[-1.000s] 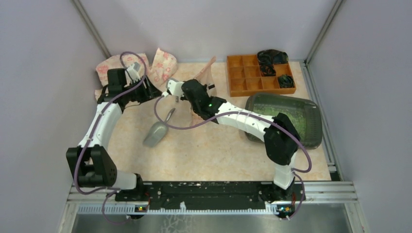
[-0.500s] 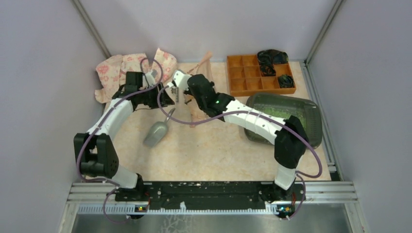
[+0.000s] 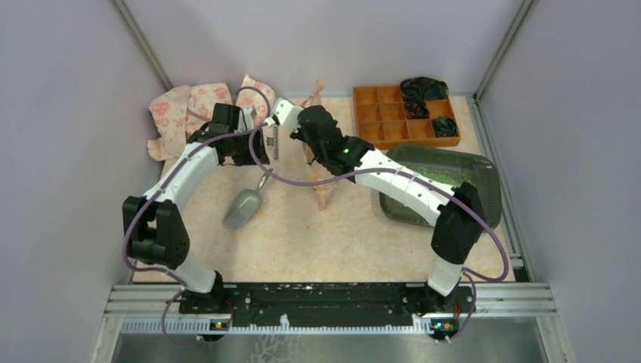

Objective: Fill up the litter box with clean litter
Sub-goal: Adjust the cat litter bag at the center of the board, then adjust the spatula at the center of the board.

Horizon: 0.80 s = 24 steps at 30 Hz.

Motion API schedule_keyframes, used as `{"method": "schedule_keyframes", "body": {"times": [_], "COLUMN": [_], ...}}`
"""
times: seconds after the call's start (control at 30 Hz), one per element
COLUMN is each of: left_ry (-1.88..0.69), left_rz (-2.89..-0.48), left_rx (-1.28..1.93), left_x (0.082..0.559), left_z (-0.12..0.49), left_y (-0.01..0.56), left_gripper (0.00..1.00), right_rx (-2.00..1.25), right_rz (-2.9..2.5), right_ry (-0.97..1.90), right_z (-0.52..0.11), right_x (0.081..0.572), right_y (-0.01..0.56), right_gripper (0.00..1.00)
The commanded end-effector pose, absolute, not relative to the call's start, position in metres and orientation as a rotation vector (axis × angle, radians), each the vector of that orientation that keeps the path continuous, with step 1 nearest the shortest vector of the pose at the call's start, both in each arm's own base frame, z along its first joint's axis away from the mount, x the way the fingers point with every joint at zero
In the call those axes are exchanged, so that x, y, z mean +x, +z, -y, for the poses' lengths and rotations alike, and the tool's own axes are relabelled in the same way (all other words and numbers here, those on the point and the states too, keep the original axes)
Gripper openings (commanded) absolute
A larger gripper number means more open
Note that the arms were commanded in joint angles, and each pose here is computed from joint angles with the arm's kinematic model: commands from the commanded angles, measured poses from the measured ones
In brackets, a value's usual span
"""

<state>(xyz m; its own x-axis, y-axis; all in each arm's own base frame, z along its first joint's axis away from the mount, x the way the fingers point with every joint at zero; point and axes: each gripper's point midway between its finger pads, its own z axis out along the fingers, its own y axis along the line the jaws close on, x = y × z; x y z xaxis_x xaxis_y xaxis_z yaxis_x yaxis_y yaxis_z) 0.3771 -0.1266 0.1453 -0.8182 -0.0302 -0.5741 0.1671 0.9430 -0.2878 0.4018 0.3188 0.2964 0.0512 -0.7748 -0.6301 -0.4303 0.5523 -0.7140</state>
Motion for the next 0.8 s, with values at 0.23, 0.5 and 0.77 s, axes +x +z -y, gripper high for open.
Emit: {"method": "schedule_keyframes", "body": {"times": [0.23,0.5,0.77], "left_ry": [-0.257,-0.196,-0.059], "left_rz": [-2.73,-2.802,-2.831], "left_rx": [0.188,0.225,0.173], "left_x": [0.374,0.367,0.374], "left_z": [0.121,0.132,0.121], "left_y": [0.082,0.062,0.053], "left_gripper": [0.54,0.56,0.4], "right_rx": [-0.777,-0.747,-0.737], "right_rz": [-1.539,-1.546,-1.584], "right_ry": [-0.229,-0.18,-0.137], "right_z": [-0.264,-0.244,-0.241], "right_x": [0.397,0.39,0.386], "right_y": [0.386,0.394,0.384], "right_gripper": [0.0,0.0,0.0]}}
